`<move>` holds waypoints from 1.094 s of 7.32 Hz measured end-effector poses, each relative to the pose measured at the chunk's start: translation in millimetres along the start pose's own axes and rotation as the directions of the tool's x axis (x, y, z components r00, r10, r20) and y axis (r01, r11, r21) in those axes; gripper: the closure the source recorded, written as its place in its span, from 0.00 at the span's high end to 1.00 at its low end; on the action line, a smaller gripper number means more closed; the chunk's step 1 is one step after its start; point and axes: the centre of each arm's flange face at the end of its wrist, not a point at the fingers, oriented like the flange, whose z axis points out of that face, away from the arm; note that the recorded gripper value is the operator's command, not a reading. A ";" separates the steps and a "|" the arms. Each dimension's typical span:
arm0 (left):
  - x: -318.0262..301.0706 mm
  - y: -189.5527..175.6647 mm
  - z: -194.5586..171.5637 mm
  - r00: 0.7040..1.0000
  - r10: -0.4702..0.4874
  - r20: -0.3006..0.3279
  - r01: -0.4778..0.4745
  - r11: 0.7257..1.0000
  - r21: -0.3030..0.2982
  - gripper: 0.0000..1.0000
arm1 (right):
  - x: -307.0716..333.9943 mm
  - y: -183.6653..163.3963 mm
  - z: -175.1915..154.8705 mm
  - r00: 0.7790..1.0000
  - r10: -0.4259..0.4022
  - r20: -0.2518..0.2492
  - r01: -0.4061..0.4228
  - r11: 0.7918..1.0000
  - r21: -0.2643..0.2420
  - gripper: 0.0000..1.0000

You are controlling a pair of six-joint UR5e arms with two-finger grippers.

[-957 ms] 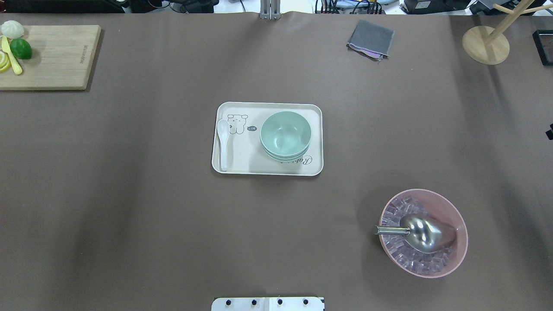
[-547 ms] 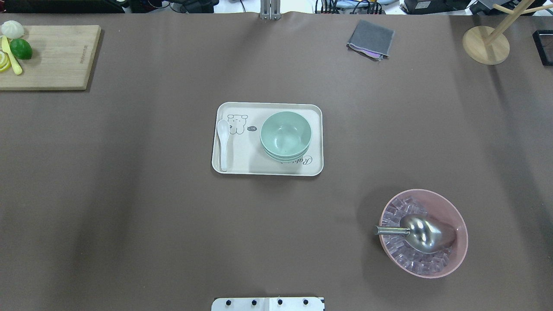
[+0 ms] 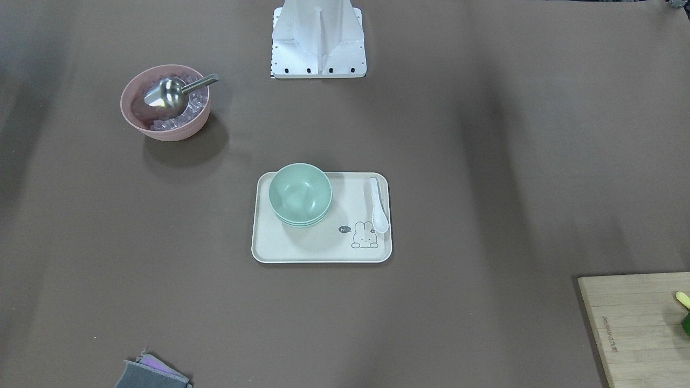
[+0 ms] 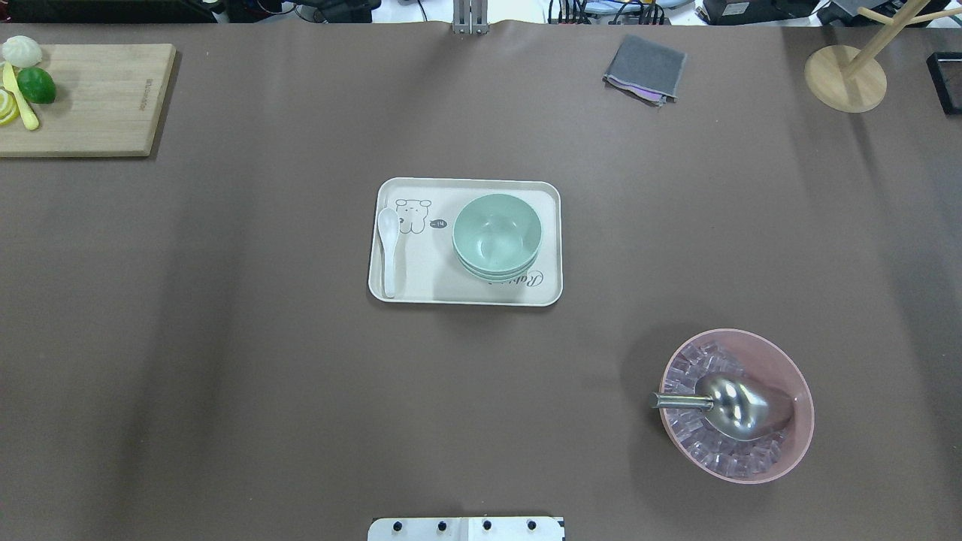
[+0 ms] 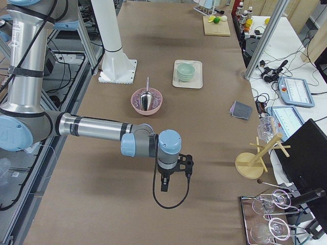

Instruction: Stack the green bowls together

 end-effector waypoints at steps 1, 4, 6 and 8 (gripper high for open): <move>0.1 0.9 0.4 1.000 0.001 0.000 -0.001 1.000 -0.001 0.99 | -4.2 -1.8 -9.3 1.000 -0.005 0.002 0.005 1.000 0.018 1.00; 3.6 -2.3 -2.2 1.000 0.010 -0.002 -0.010 1.000 0.006 0.99 | -13.1 0.6 -47.4 1.000 0.015 0.011 -0.015 0.998 0.063 1.00; 8.4 -9.5 -6.9 1.000 0.025 -0.001 -0.025 0.999 0.021 0.99 | -16.9 1.6 -55.2 1.000 0.019 0.012 -0.020 0.998 0.067 1.00; 21.8 -19.0 -18.9 0.998 0.058 0.004 -0.058 0.997 0.047 0.99 | -16.7 1.2 -55.2 1.000 0.021 0.012 -0.022 0.997 0.068 1.00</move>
